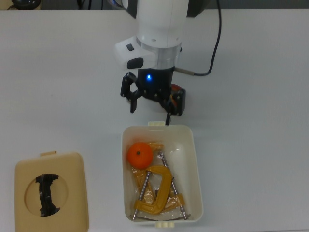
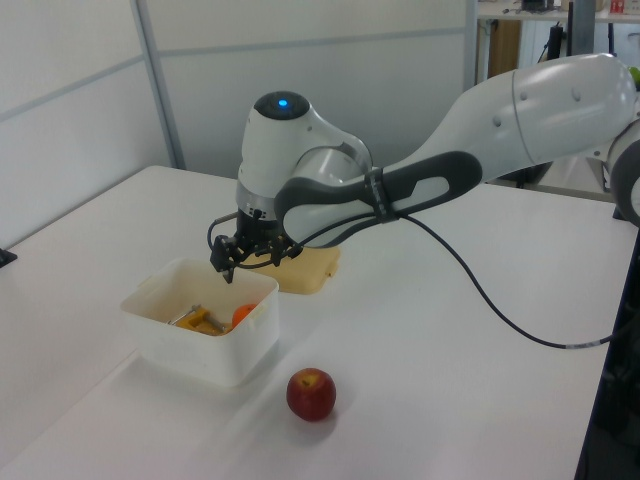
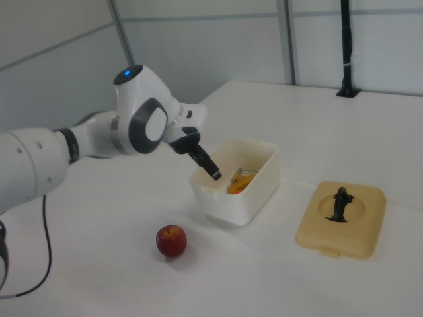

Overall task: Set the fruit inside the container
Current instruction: 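Move the open gripper down over the red apple, then close the gripper around the red apple and lift it, then carry the apple over the container and lower it inside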

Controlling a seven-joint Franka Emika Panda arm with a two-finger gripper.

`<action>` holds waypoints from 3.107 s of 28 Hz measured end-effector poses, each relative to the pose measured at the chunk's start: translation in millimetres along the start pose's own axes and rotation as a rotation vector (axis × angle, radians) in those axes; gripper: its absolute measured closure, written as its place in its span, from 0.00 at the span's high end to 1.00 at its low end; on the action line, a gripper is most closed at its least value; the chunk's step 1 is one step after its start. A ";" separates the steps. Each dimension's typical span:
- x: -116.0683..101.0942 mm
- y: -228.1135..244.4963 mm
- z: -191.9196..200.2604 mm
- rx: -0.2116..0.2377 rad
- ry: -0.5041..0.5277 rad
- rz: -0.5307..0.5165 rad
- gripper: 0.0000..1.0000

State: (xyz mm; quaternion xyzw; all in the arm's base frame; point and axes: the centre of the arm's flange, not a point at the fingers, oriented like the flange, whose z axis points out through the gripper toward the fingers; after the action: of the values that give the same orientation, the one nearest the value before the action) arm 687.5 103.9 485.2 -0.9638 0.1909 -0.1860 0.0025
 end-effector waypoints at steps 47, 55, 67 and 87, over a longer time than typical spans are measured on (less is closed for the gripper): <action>-147.5 -13.2 91.2 -0.144 -0.287 -0.351 1.00; -146.5 -9.9 104.5 -0.152 -0.266 -0.366 0.96; -125.7 -16.4 81.1 -0.110 -0.196 -0.343 0.88; -1.4 -5.4 -3.7 0.071 0.041 0.072 0.88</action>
State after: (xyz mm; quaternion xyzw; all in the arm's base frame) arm 686.9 109.6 488.5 -0.9516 0.2187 -0.2121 0.0395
